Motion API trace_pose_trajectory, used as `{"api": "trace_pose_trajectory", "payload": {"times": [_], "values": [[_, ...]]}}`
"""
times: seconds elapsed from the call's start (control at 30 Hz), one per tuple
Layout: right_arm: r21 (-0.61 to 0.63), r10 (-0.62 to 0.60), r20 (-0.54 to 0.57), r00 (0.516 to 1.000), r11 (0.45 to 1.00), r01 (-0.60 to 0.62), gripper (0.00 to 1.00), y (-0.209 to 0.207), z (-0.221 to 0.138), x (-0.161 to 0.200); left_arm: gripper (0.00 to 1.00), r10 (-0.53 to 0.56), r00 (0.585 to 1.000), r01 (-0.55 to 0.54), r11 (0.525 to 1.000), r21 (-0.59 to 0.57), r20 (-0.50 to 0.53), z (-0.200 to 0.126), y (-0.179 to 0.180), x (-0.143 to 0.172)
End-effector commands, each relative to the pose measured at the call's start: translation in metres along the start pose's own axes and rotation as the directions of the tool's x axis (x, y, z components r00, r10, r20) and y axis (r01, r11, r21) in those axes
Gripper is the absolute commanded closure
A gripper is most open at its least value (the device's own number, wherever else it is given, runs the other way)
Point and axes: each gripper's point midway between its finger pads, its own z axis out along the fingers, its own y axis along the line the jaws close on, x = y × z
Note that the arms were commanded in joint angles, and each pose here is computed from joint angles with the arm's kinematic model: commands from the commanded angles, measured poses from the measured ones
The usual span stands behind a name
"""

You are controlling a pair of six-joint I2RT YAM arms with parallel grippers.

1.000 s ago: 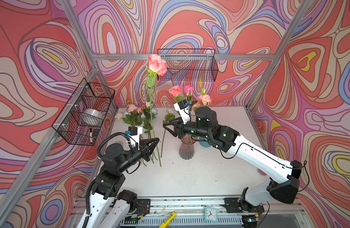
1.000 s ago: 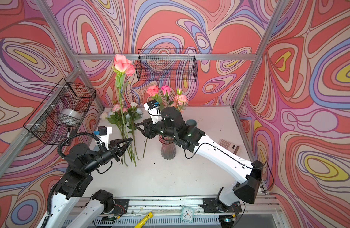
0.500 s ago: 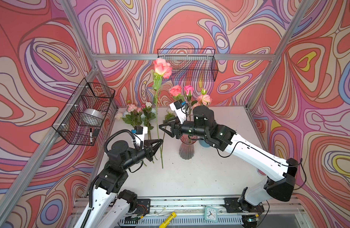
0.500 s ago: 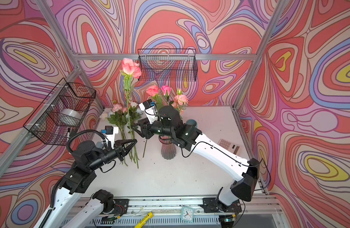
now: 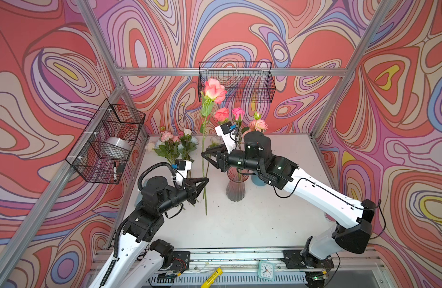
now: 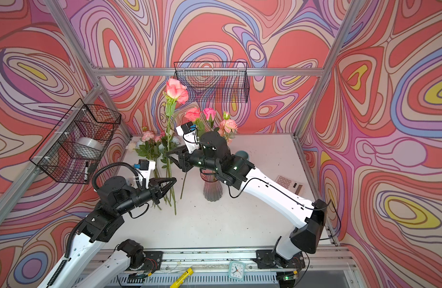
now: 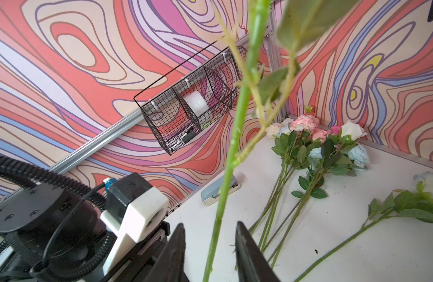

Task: Arrange flowers in a vase
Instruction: Place the flower in the vase.

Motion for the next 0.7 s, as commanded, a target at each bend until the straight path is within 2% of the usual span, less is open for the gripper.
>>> {"api": "trace_pose_trajectory", "payload": {"times": [0.0, 0.07, 0.13, 0.23, 0.47, 0.57, 0.67], "values": [[0.001, 0.017, -0.002, 1.0, 1.0, -0.017, 0.63, -0.0007, 0.0073, 0.0024, 1.0, 0.037, 0.999, -0.037, 0.999, 0.011, 0.024, -0.0053, -0.0074, -0.0071], [0.003, 0.025, -0.003, 1.0, 1.0, -0.025, 0.63, -0.0025, 0.0096, 0.0038, 1.0, 0.038, 0.999, -0.038, 0.999, 0.01, 0.023, -0.0057, -0.0069, -0.0061], [-0.007, 0.029, -0.008, 1.0, 1.0, -0.029, 0.68, -0.0012, 0.0115, 0.0054, 1.0, 0.036, 0.999, -0.036, 0.999, 0.014, 0.019, -0.0054, -0.0068, -0.0043], [-0.006, 0.037, -0.005, 0.999, 0.999, -0.037, 0.82, -0.0023, 0.0125, 0.0064, 1.0, 0.036, 0.999, -0.037, 0.999, 0.024, 0.019, -0.0052, -0.0081, -0.0032], [-0.012, 0.034, -0.003, 0.999, 0.999, -0.034, 0.96, -0.0016, 0.0114, 0.0067, 1.0, 0.041, 0.999, -0.041, 0.999, 0.025, 0.013, -0.0034, -0.0077, -0.0028], [-0.009, 0.034, 0.008, 0.999, 0.999, -0.034, 1.0, -0.0021, 0.0111, 0.0048, 0.91, 0.043, 0.999, -0.044, 0.999, 0.015, 0.015, -0.0037, -0.0064, -0.0038], [-0.003, 0.025, 0.026, 0.999, 1.0, -0.025, 1.0, -0.0016, 0.0088, 0.0001, 0.71, 0.048, 0.998, -0.048, 0.999, 0.01, 0.03, -0.0062, -0.007, -0.0061]]}}
